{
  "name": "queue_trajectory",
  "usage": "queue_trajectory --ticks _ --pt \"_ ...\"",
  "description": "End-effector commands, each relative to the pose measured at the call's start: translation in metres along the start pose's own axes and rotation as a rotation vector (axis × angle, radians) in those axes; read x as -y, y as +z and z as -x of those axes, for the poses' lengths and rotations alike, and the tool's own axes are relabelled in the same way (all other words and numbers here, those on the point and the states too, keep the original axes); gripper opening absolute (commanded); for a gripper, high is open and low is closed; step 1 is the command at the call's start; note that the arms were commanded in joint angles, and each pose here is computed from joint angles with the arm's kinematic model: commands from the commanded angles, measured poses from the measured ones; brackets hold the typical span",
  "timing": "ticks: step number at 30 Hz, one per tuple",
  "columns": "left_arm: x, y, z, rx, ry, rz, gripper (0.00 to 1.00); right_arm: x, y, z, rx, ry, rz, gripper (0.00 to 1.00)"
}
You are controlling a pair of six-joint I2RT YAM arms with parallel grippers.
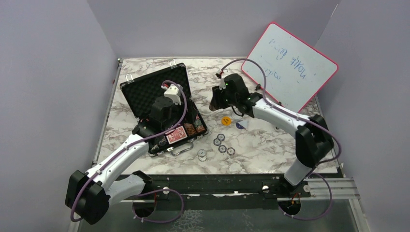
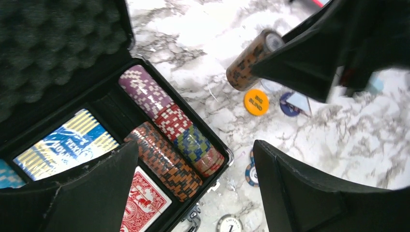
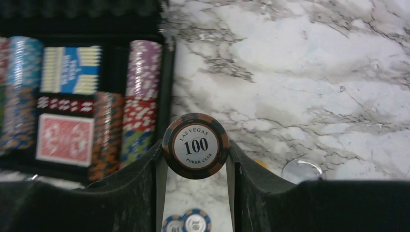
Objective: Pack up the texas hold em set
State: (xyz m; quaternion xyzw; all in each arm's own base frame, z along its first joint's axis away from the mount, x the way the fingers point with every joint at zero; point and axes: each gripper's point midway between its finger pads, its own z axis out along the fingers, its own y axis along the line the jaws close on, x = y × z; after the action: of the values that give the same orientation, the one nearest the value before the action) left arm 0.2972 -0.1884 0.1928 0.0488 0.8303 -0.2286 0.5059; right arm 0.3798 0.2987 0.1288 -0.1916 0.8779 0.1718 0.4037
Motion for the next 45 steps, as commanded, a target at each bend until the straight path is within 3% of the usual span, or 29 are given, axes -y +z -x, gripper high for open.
queue_trajectory --ticks 1,6,9,16,22,29,31,32,34,37,39,41,45 --pt "0.038 -0.006 0.004 -0.038 0.163 -0.229 0.93 -0.053 -0.062 0.023 0.075 -0.023 0.308 0.27" --pt "0.092 -0.039 -0.005 -0.071 0.211 -0.588 0.92 -0.097 -0.126 0.025 0.113 -0.059 0.602 0.27" --pt "0.11 -0.062 -0.007 -0.078 0.206 -0.72 0.89 -0.116 -0.156 0.026 0.115 -0.061 0.741 0.28" --pt "0.125 -0.095 -0.007 -0.055 0.189 -0.845 0.76 -0.14 -0.205 0.027 0.121 -0.09 0.942 0.28" --pt "0.131 -0.1 -0.009 -0.089 0.168 -0.893 0.71 -0.152 -0.226 0.022 0.098 -0.112 1.08 0.28" --pt "0.139 -0.109 -0.004 -0.06 0.147 -0.947 0.35 -0.154 -0.232 0.016 0.1 -0.116 1.125 0.28" --pt "0.14 -0.112 -0.005 -0.067 0.146 -0.962 0.16 -0.155 -0.232 0.015 0.096 -0.114 1.128 0.28" --pt "0.141 -0.113 -0.006 -0.074 0.142 -0.971 0.01 -0.155 -0.232 0.015 0.097 -0.108 1.126 0.3" --pt "0.14 -0.111 -0.009 -0.086 0.126 -0.968 0.0 -0.154 -0.233 0.016 0.103 -0.099 1.122 0.43" --pt "0.135 -0.103 -0.008 -0.074 0.103 -0.915 0.0 -0.149 -0.229 0.022 0.153 -0.087 1.052 0.76" --pt "0.128 -0.095 -0.004 -0.039 0.077 -0.848 0.0 -0.136 -0.22 0.026 0.197 -0.09 0.931 0.88" --pt "0.119 -0.086 0.003 0.017 0.039 -0.763 0.0 -0.111 -0.203 0.025 0.194 -0.056 0.73 0.95" --pt "0.08 -0.061 0.019 0.125 -0.1 -0.488 0.0 -0.068 -0.193 0.022 0.188 0.005 0.444 0.96"
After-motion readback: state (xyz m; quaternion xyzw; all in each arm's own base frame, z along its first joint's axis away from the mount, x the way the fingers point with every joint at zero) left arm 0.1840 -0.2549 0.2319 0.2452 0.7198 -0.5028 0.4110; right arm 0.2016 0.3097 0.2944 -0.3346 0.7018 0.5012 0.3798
